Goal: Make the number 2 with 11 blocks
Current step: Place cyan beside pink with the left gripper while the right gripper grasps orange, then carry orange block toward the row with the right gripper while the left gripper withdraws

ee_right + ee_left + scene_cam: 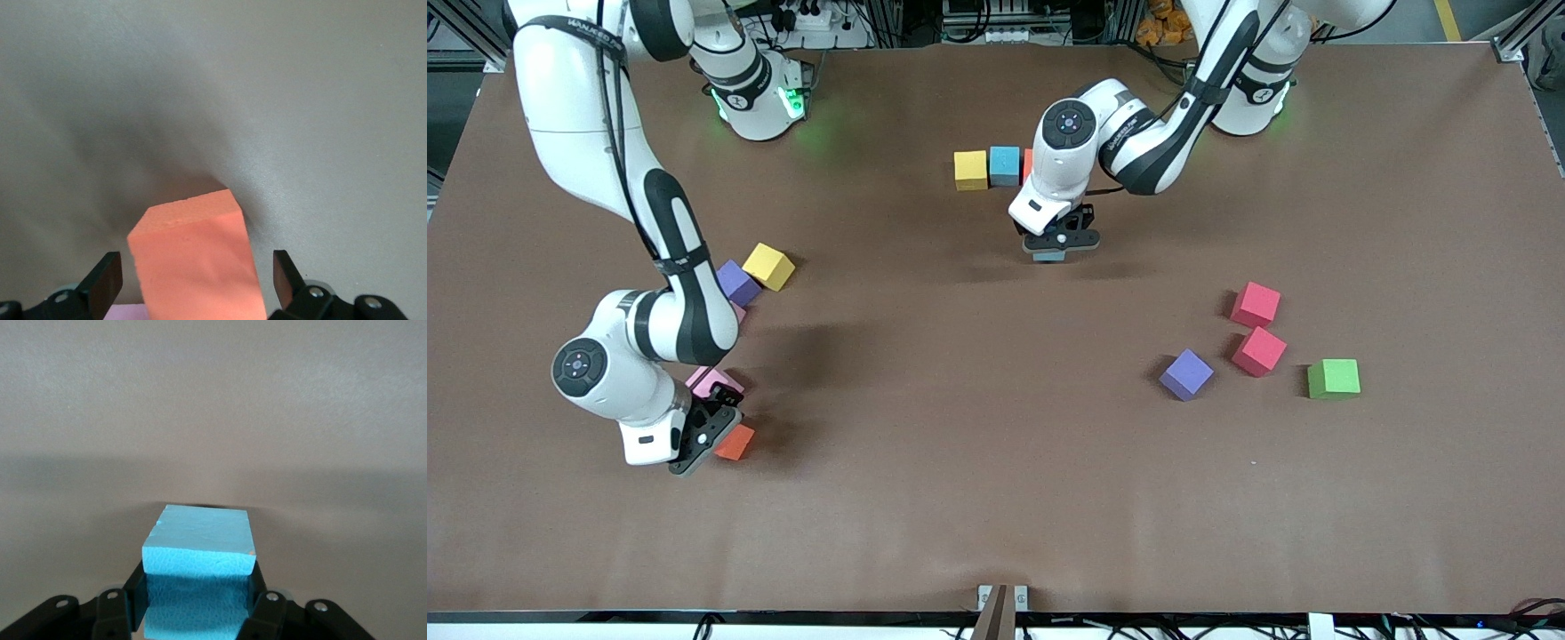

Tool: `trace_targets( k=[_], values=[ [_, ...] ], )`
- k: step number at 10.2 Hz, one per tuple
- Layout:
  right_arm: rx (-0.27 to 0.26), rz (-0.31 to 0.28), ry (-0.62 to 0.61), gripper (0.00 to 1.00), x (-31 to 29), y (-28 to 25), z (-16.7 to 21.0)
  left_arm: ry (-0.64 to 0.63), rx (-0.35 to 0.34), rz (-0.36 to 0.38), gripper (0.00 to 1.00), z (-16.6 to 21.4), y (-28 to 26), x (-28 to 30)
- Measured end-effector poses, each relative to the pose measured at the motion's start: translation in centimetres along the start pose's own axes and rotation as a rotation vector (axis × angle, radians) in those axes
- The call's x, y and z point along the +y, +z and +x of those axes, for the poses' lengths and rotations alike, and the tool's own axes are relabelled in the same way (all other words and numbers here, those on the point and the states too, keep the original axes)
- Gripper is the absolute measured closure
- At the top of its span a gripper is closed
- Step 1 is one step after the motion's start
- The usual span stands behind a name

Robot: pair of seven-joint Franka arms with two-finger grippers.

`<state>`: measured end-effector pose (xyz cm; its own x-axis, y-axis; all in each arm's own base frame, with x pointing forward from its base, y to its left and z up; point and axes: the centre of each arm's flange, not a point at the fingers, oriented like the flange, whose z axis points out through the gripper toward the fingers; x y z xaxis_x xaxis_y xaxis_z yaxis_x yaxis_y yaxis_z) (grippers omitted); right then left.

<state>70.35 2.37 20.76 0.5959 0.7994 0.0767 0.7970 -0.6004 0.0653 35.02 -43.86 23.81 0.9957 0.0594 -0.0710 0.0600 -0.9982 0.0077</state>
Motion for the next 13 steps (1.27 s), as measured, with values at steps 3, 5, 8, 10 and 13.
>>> trace_targets(
  k=[3,5,8,10,13],
  values=[
    [0.004,-0.002,-0.009,0.0,0.0,0.4,0.3,0.021,-0.011,0.012,0.4,-1.0,1.0,0.7],
    [0.004,-0.002,-0.011,0.15,-0.1,0.6,0.4,0.034,-0.014,0.014,0.4,-1.6,1.3,1.2],
    [0.029,0.001,-0.003,0.4,-0.1,0.1,1.3,0.039,-0.023,0.023,0.4,-1.8,2.0,1.3],
    [0.038,0.022,0.025,0.44,-0.3,-0.9,2.7,0.038,-0.023,0.023,0.4,-1.9,2.1,1.4],
    [0.029,0.063,0.078,0.44,-1.8,-2.5,5.8,0.034,-0.029,0.021,0.4,-1.9,2.3,1.6]
  ],
)
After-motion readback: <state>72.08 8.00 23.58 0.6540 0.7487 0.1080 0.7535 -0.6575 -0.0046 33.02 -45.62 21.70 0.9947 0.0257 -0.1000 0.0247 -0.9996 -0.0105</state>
